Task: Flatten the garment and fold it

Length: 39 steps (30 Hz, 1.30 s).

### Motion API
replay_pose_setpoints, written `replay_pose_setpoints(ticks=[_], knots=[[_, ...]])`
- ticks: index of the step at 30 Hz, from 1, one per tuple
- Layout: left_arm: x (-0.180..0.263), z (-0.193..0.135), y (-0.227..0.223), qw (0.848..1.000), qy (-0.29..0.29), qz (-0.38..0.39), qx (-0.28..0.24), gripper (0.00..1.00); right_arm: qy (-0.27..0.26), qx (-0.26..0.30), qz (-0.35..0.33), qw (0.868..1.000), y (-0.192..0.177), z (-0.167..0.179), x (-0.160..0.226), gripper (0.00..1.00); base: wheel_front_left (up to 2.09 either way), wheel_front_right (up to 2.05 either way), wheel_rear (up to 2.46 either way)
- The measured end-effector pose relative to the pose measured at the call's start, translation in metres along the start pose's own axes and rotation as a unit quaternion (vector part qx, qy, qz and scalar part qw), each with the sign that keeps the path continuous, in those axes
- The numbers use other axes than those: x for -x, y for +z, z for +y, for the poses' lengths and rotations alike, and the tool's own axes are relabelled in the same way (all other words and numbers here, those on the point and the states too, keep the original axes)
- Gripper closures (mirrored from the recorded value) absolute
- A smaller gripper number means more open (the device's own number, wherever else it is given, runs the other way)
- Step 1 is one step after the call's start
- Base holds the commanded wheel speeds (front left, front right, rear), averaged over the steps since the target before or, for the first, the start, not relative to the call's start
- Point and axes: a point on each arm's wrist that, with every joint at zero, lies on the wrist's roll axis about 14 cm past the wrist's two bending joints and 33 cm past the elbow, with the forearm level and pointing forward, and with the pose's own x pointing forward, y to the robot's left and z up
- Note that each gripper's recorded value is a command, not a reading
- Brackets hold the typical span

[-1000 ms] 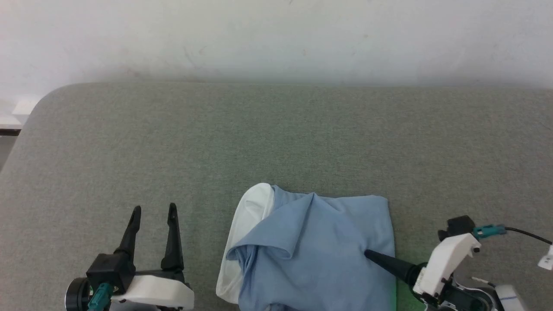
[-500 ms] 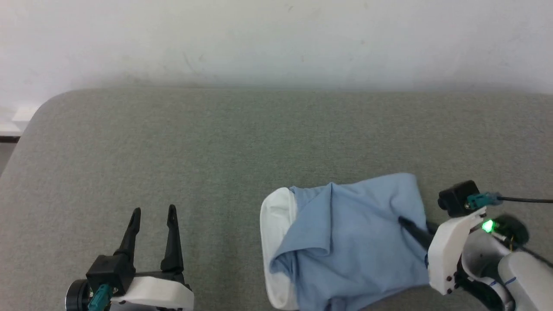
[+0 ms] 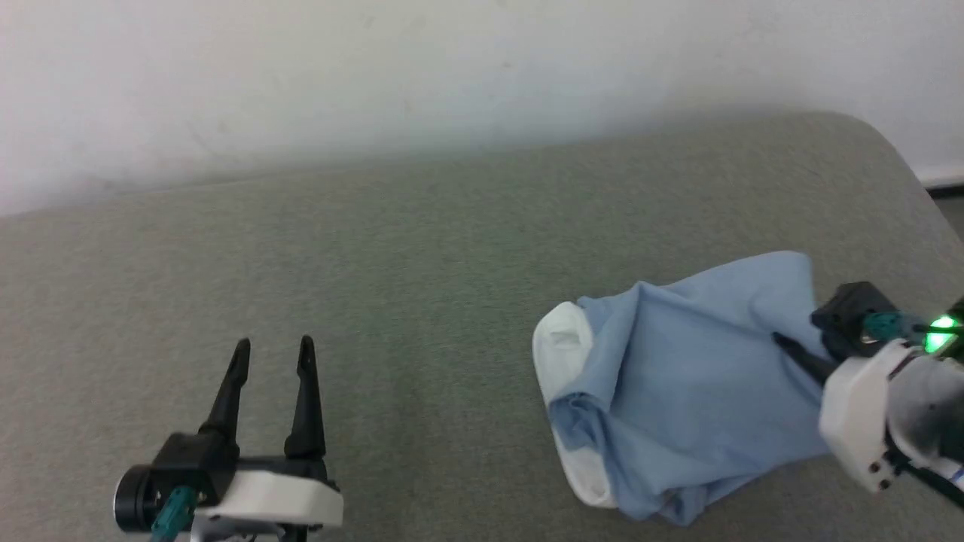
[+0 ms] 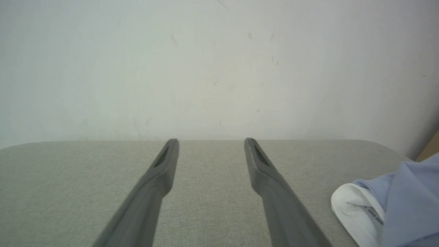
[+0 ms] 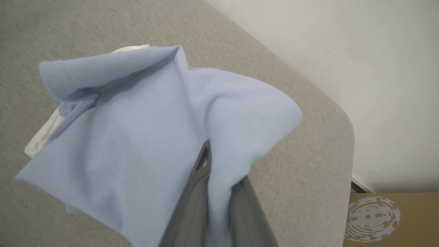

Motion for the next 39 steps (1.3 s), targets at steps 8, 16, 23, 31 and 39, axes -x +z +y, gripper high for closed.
replay_pose_setpoints(ticks=[8,16,23,31,39], knots=[[-0.052,-0.051,-0.003,0.996,-0.086,-0.021,-0.003,0.00,-0.117,-0.065,0.084,0.987,-0.077,-0.090,0.023,1.00,0.00,0.00,0.00],[-0.091,-0.083,-0.039,0.990,-0.139,-0.003,0.010,0.00,-0.226,-0.121,0.122,0.959,-0.149,-0.163,0.038,1.00,0.00,0.00,0.00],[-0.101,-0.089,-0.076,0.988,-0.147,0.030,0.020,0.00,-0.294,-0.133,0.089,0.942,-0.180,-0.189,0.034,0.00,0.00,0.00,0.00],[-0.096,-0.082,-0.081,0.989,-0.138,0.042,0.018,0.00,-0.347,-0.173,0.094,0.917,-0.219,-0.179,0.044,0.00,0.00,0.00,0.00],[-0.073,-0.070,-0.055,0.993,-0.110,0.033,0.025,0.00,-0.349,-0.233,-0.031,0.907,-0.179,-0.138,0.039,0.00,0.00,0.00,0.00]])
